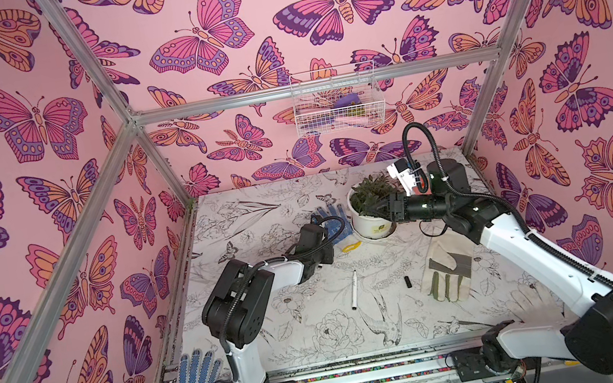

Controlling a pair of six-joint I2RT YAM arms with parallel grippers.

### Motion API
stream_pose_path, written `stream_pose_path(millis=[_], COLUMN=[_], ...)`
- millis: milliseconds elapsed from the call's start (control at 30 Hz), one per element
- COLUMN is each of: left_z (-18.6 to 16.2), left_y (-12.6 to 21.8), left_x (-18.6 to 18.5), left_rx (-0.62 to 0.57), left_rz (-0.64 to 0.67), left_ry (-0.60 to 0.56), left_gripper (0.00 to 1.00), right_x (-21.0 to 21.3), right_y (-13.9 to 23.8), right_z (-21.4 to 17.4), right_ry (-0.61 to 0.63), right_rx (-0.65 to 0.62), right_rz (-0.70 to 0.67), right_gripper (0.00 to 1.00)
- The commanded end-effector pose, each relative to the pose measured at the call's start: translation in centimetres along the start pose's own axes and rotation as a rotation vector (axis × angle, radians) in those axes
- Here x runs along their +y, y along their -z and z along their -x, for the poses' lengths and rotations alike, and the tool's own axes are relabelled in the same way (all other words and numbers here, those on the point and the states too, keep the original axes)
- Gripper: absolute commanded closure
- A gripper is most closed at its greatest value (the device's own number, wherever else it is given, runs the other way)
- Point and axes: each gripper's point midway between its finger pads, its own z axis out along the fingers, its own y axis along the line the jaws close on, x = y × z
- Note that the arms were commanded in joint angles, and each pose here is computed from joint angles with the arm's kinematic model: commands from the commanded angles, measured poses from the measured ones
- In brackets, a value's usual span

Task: Insert the pens into the pen caps
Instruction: 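Carry the capped marker with the left gripper down beside the blue glove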

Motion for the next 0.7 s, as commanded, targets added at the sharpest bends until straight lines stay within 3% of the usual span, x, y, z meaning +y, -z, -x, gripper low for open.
stream_pose_path(millis=[0, 67, 133, 200, 333, 467, 667], left_z=[-1.3, -1.1, -0.4, 0.6, 2.5, 2.3, 2.1], left_y=[-0.5, -0.2, 0.4, 1.2, 3.5, 5.2, 3.9], left_x=[1.2, 1.0, 0.5, -0.3, -1.5, -2.5, -2.0], left_rx=[0.079, 0.08, 0.073, 0.053, 0.009, 0.023, 0.038], left_rz=[0.063, 0.054, 0.031, -0.004, -0.059, -0.105, -0.063], left_ry=[-0.027, -0.03, -0.034, -0.035, -0.017, -0.014, -0.057], left_gripper=[0.88, 0.81, 0.51, 0.46, 0.43, 0.38, 0.41], right_x=[0.8, 0.8, 0.4, 0.4, 0.4, 0.3, 0.3], right_y=[1.1, 1.2, 1.3, 1.4, 1.6, 1.7, 1.3], right_z=[0.7, 0.5, 0.6, 0.5, 0.6, 0.7, 0.8], right_ry=[0.05, 0.055, 0.06, 0.068, 0.081, 0.084, 0.07], right_rx=[-0.027, -0.025, -0.035, -0.035, -0.045, -0.05, -0.047], right_rz=[-0.01, -0.013, -0.038, -0.04, -0.047, -0.056, -0.036], right_gripper=[0.5, 0.51, 0.52, 0.53, 0.54, 0.55, 0.55])
